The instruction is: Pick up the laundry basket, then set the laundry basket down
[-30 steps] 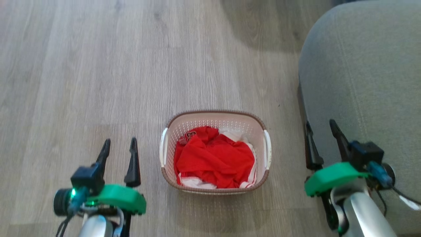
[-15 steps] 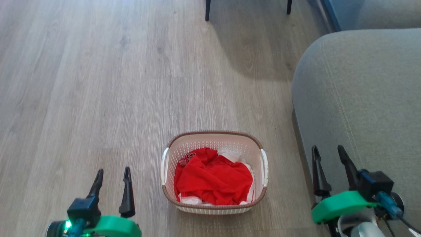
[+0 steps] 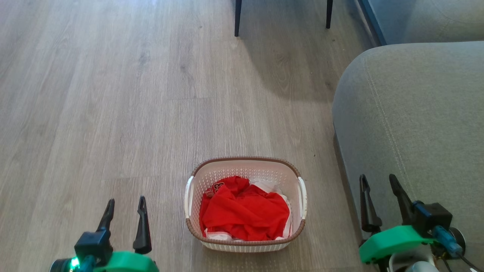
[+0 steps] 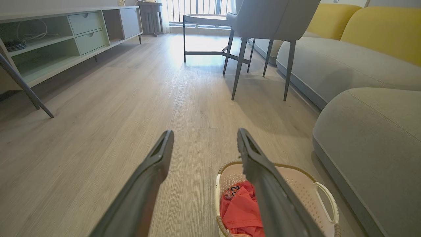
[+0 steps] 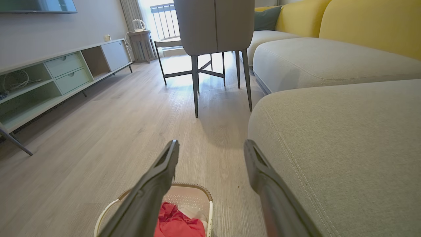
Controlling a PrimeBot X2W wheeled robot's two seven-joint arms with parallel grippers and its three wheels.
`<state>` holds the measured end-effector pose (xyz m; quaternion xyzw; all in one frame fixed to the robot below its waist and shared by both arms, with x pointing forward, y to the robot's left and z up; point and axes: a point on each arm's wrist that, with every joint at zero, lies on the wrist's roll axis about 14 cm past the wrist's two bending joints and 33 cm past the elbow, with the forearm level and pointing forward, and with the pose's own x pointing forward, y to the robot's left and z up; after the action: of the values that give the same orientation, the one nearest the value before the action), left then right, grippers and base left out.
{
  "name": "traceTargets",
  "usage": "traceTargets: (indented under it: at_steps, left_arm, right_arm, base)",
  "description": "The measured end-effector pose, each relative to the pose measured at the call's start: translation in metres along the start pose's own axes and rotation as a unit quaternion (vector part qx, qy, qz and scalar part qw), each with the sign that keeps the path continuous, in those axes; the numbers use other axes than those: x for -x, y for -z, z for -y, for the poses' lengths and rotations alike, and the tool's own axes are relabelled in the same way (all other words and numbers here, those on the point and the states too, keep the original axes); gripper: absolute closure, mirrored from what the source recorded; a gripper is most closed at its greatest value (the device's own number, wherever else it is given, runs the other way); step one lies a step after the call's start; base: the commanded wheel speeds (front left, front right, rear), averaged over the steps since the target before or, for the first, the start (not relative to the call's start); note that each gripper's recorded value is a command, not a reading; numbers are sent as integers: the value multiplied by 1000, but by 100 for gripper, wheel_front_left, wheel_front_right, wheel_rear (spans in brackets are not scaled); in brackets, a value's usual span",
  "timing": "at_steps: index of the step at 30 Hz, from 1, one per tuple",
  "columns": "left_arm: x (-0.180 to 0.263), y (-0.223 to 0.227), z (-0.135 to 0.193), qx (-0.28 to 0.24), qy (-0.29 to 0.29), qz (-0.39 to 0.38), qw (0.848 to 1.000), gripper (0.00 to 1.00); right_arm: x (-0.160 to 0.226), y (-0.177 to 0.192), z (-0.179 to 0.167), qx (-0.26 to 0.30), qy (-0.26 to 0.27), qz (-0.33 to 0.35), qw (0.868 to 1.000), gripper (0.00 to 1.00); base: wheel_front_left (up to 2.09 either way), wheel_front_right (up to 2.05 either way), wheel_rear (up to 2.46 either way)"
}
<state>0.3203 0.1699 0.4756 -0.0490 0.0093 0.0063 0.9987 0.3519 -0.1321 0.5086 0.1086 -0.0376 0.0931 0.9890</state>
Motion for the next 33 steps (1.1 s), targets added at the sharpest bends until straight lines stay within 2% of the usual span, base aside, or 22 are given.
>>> traceTargets:
  at_steps: [11,12,19,33]
  left_arm:
    - [-1,0,0,-5,1,0,1000,0]
    - [0,1,0,-7,2,-2,1000,100]
    - [15,39,-5,1,-9,-66,998,100]
    - [12,43,-9,83,-27,-81,993,100]
  right_arm:
    - [0,1,3,1,4,-2,1000,0]
    - [1,2,3,0,5,-3,1000,100]
    - [17,39,9,-16,21,-63,998,100]
    - [16,39,18,-93,50,-63,992,100]
  base:
    - [0,0,0]
    - [0,0,0]
    - [0,0,0]
    - [0,0,0]
